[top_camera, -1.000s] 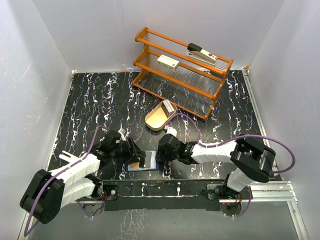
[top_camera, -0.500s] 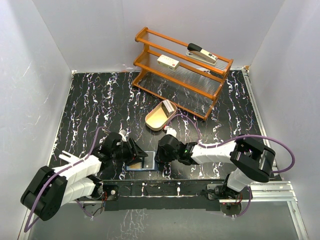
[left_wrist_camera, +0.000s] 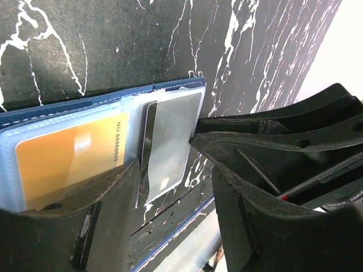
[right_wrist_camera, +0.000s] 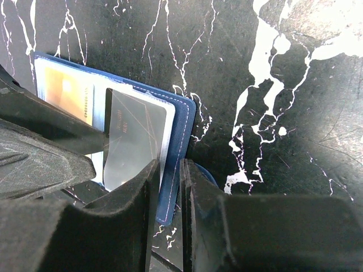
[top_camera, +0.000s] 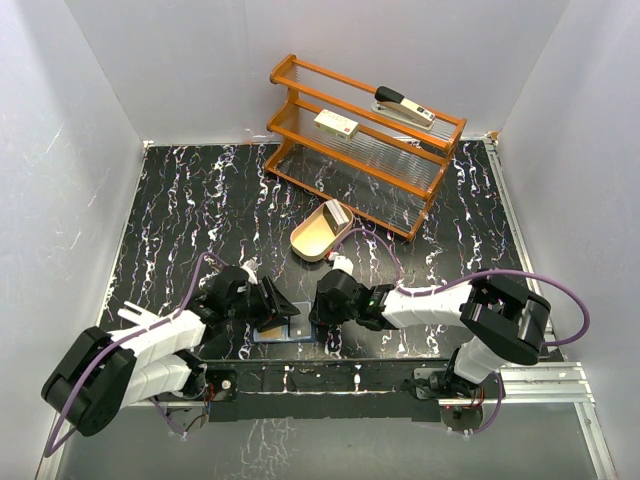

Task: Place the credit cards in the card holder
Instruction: Insert the credit card into the card holder.

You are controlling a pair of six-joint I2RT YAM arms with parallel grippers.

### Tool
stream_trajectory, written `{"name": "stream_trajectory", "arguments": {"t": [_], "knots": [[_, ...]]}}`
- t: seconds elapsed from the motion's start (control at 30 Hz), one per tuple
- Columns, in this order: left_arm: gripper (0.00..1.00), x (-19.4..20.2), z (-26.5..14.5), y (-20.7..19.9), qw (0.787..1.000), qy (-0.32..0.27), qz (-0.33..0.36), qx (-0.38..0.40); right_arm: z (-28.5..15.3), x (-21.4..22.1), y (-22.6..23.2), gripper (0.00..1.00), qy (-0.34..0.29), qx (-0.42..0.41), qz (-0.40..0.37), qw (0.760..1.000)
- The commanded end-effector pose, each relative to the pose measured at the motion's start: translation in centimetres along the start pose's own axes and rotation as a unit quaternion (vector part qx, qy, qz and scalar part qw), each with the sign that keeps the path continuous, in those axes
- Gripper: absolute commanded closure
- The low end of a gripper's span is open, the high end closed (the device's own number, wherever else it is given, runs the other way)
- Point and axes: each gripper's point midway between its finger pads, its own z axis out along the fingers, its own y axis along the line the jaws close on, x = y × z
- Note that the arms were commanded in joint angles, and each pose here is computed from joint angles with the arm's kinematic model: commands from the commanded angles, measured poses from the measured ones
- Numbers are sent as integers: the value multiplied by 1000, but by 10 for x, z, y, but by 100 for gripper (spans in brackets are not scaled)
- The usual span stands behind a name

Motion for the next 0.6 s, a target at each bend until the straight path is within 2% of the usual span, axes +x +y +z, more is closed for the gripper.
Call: {"name": "stream_trajectory", "arguments": {"t": [0.0,0.23,0.33,0.47,0.57], "knots": [[48,-1,-1,-12,1000,1,12,8,-4,10,-21,82,7,44,-18,999],[44,-3,-20,-3,999,-17,11,-41,-21,3,-44,92,-16,92,-29,995],[42,-4,-30,16,995,-23,17,-99,-25,4,-56,95,-19,109,-32,993],[41,-7,-36,29,989,-24,19,-144,-34,0,-67,92,-26,134,-37,990],[41,-8,-34,26,990,-22,15,-137,-46,-14,-56,83,-41,128,-38,990]]}}
